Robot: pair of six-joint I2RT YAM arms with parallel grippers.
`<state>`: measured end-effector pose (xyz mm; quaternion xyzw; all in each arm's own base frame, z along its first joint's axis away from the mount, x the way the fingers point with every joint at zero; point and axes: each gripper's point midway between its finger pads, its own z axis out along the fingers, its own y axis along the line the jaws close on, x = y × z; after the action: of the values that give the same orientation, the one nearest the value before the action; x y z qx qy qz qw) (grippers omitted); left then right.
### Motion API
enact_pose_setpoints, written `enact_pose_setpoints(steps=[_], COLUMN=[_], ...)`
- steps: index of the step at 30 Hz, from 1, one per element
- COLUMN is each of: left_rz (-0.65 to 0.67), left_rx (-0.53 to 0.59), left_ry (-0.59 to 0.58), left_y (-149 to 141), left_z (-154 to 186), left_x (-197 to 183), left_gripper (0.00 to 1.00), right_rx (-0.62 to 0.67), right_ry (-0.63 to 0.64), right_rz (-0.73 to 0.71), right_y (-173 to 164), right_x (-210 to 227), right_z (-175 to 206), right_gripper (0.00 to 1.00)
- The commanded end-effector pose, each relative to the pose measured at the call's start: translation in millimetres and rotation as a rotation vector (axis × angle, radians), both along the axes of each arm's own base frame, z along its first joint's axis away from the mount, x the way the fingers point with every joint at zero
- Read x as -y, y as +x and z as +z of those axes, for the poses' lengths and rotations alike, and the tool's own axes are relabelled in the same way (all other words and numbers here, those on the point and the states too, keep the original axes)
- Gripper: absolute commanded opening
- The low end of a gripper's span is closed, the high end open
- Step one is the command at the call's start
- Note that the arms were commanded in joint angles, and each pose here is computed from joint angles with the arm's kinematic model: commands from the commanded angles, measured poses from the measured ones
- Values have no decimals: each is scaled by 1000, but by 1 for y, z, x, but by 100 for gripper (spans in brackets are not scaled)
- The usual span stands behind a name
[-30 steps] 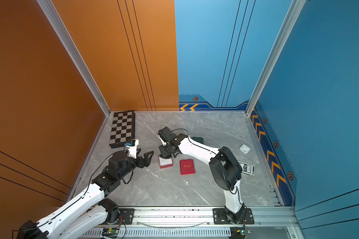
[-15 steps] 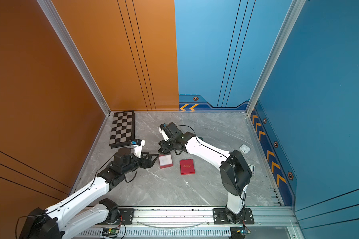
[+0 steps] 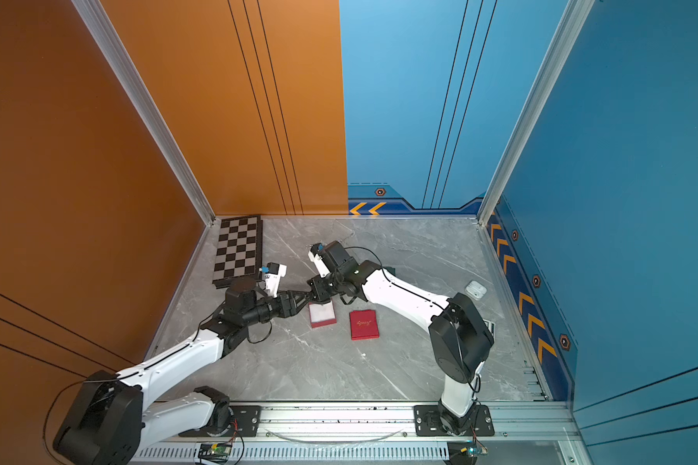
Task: Take the necklace out of the lift-off lid jewelry box
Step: Take out the inner lining from the jewelry box.
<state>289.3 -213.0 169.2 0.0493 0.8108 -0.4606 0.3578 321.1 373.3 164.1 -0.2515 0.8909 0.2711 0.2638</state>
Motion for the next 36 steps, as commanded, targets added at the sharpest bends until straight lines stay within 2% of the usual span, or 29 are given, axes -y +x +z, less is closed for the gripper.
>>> enact_pose_setpoints(steps=[1,3,16,23,28,36], left_rz=[-48,-47,-56,-49,-38,-15], left_rx=[43,43,35,36,43,54], left_ry=[-43,-43,-39,-35,-32,-22], left_y=[1,1,0,0,1,2], left_z=[19,19,16,14,15,14], left_x=[7,7,7,6,4,0], left_gripper=[49,43,22,0,0,0], right_rx=[25,27,24,10,-11,-77], right_ry=[58,61,100,131,154,201], right_rz=[-5,-6,-1,-7,-17,-30], right_y=[-1,-1,-3,-3,-4,-9], right_x=[-1,-1,-4,-5,-3,4], right_z=[21,22,28,28,26,24], right_gripper=[14,14,13,14,15,24])
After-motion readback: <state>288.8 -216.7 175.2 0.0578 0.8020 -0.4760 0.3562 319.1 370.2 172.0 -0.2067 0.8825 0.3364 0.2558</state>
